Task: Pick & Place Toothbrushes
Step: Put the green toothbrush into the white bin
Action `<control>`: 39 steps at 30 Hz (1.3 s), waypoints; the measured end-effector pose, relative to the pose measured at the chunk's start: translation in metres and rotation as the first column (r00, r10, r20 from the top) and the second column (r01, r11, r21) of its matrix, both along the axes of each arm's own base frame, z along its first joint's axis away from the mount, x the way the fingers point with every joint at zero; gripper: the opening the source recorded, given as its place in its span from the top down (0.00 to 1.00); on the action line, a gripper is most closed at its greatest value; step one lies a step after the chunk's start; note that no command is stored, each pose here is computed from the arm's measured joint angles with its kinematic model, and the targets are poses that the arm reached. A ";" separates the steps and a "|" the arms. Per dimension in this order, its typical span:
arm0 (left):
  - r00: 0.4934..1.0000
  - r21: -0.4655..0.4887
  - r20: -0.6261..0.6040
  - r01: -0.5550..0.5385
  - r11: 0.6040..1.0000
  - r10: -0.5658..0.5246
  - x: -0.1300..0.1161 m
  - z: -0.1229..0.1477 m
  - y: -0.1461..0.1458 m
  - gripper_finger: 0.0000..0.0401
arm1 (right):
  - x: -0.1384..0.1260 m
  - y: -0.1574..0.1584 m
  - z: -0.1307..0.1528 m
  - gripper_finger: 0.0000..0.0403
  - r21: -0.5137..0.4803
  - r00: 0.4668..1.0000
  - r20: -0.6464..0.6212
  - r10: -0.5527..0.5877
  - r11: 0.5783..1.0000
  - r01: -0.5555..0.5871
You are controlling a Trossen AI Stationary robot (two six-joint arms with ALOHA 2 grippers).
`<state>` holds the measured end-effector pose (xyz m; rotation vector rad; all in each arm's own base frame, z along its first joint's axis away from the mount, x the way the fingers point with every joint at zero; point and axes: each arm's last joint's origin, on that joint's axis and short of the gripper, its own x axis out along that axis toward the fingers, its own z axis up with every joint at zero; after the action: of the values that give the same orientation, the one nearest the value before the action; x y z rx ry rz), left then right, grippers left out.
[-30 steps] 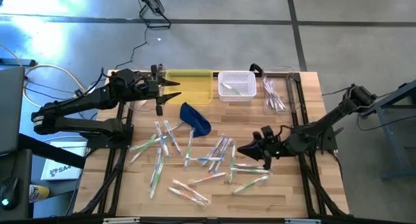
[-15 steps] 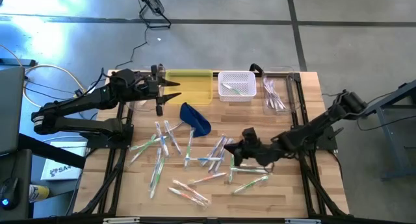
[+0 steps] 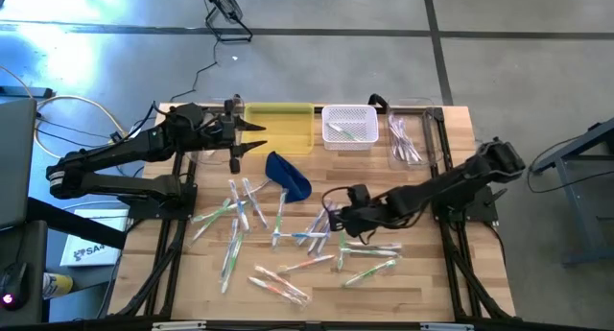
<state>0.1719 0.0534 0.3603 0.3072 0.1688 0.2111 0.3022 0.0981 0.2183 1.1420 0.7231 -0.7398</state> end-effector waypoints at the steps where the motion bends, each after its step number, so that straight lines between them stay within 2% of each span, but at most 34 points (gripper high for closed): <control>1: 1.000 0.000 0.001 0.000 1.000 0.000 0.000 0.000 0.000 0.62 | 0.002 -0.001 -0.005 1.00 0.015 1.000 -0.021 0.001 1.000 -0.001; 6: 1.000 0.000 0.001 0.000 1.000 0.000 0.000 0.000 0.000 0.62 | 0.010 -0.001 -0.025 1.00 0.091 0.993 -0.110 0.031 0.996 -0.021; 10: 1.000 0.000 0.000 0.000 1.000 0.000 0.000 0.000 0.000 0.62 | 0.010 0.001 -0.027 1.00 0.136 0.992 -0.122 0.036 0.990 -0.019; 21: 1.000 0.000 0.000 0.000 1.000 0.000 0.000 0.000 0.000 0.62 | 0.009 0.001 -0.024 1.00 0.143 0.992 -0.114 0.050 0.989 -0.034; 27: 1.000 0.000 0.000 0.000 1.000 0.000 0.000 0.000 0.000 0.62 | 0.005 0.000 -0.028 0.98 0.138 0.984 -0.169 0.054 0.990 -0.031; 30: 1.000 0.000 0.000 0.000 1.000 0.000 0.000 0.000 0.000 0.62 | 0.003 0.000 -0.030 0.93 0.136 0.980 -0.191 0.055 0.990 -0.029; 39: 1.000 0.000 0.000 0.000 1.000 0.000 0.000 0.000 0.000 0.62 | 0.004 -0.002 -0.030 0.66 0.087 0.985 -0.169 0.015 0.996 0.000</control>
<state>0.1719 0.0534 0.3603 0.3072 0.1689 0.2115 0.3060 0.0956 0.1880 1.1637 0.9097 -0.8130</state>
